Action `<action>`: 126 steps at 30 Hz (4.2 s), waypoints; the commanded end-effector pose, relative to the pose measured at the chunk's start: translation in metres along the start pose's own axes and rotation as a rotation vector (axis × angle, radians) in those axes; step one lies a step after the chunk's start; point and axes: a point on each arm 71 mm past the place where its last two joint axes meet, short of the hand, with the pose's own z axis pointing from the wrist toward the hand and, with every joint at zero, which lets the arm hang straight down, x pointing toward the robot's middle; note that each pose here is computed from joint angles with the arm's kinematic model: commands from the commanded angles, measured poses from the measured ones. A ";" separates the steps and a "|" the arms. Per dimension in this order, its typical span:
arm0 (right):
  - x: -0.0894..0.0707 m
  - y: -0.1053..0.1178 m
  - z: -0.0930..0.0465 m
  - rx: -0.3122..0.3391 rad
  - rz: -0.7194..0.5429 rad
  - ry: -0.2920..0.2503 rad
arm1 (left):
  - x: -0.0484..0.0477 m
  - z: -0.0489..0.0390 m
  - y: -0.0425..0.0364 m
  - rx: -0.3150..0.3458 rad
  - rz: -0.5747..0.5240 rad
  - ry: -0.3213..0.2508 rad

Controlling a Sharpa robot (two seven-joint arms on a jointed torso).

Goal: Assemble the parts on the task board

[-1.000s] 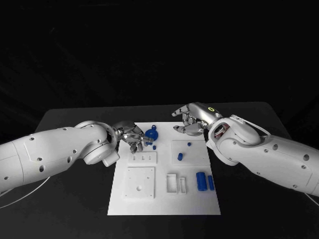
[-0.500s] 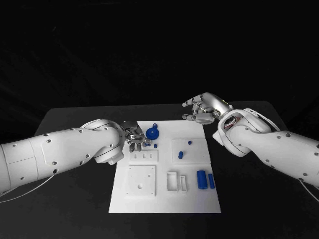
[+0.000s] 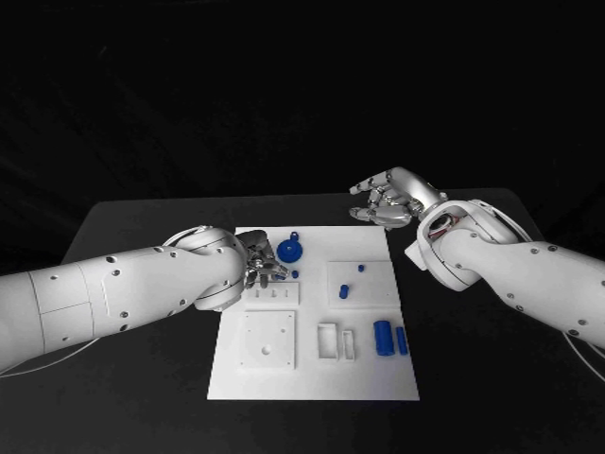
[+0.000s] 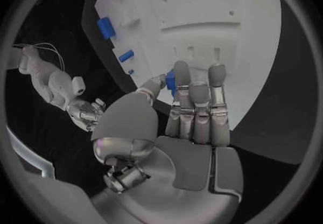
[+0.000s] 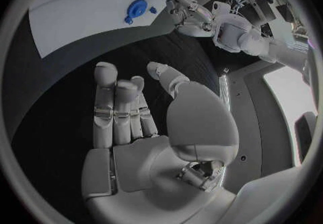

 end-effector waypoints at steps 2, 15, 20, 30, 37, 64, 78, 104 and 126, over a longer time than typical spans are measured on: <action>0.000 0.001 0.000 -0.005 0.013 0.000 | 0.0027 0.0011 0.0021 -0.029 0.044 -0.015; 0.000 0.000 0.000 -0.002 0.014 0.002 | 0.0140 0.0037 0.0089 -0.045 0.050 -0.022; 0.000 0.000 0.000 0.001 0.014 0.005 | 0.0172 0.0029 0.0110 -0.047 0.051 -0.011; 0.000 0.000 0.000 0.003 0.014 0.009 | 0.0199 0.0014 0.0133 -0.051 0.049 -0.005; 0.000 -0.001 0.001 0.006 0.013 0.013 | 0.0224 -0.0006 0.0139 -0.052 0.043 0.007; 0.001 -0.002 0.001 0.012 0.011 0.022 | 0.0249 -0.0024 0.0167 -0.060 0.042 0.023; 0.001 -0.002 0.001 0.013 0.011 0.026 | 0.0267 -0.0033 0.0168 -0.060 0.048 0.038; 0.001 -0.002 0.001 0.016 0.010 0.030 | 0.0269 -0.0028 0.0192 -0.069 0.054 0.053; 0.002 -0.002 0.001 0.016 0.011 0.033 | 0.0273 0.0010 0.0168 -0.062 0.063 0.067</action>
